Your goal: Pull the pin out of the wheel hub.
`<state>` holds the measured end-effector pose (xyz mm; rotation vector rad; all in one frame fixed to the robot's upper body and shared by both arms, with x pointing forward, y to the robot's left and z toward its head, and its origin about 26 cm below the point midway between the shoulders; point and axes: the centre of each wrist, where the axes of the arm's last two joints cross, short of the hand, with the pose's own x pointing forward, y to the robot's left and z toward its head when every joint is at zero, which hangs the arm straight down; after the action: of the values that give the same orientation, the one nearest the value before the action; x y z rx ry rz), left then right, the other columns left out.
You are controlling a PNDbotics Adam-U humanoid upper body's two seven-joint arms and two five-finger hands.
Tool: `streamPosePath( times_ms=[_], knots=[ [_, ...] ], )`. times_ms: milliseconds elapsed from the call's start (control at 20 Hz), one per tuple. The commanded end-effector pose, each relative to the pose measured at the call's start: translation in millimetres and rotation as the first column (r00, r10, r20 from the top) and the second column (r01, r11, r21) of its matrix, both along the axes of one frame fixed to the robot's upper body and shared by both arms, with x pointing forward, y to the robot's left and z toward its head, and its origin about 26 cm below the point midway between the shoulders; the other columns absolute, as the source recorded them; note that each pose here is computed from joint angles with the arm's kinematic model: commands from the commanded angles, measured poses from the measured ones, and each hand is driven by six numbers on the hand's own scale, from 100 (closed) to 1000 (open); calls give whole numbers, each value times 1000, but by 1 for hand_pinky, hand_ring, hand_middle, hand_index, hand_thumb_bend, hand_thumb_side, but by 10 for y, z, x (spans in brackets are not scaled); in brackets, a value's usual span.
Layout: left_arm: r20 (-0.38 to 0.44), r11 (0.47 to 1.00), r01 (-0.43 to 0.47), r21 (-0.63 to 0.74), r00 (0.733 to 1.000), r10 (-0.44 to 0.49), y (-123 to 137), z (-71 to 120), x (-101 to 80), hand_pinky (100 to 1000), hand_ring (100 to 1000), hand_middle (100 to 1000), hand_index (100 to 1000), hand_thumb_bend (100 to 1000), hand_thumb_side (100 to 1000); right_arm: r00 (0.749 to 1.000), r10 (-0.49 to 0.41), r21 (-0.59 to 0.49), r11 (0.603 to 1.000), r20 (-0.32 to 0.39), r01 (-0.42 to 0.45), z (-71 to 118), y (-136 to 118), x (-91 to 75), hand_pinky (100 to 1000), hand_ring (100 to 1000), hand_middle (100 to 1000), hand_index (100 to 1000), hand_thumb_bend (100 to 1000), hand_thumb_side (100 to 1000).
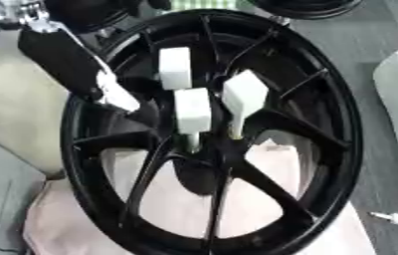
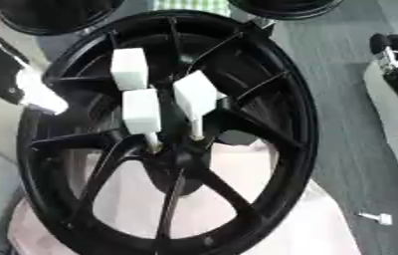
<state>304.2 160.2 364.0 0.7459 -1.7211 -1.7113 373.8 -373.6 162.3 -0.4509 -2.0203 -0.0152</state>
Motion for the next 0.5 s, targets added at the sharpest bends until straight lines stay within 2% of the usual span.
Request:
streamPosePath(
  times_ms=[50,500],
  knots=[
    [48,999,-31,-11,998,32,18,51,54,759,715,736,814,800,403,1000,2,-16,1000,17,-1,73,-14,-7,861,738,665,728,508,525],
    [98,997,-69,-28,993,72,57,-58,342,745,705,719,789,778,382,1000,15,-9,1000,3,-15,14,39,-5,862,739,665,729,452,545]
  ],
)
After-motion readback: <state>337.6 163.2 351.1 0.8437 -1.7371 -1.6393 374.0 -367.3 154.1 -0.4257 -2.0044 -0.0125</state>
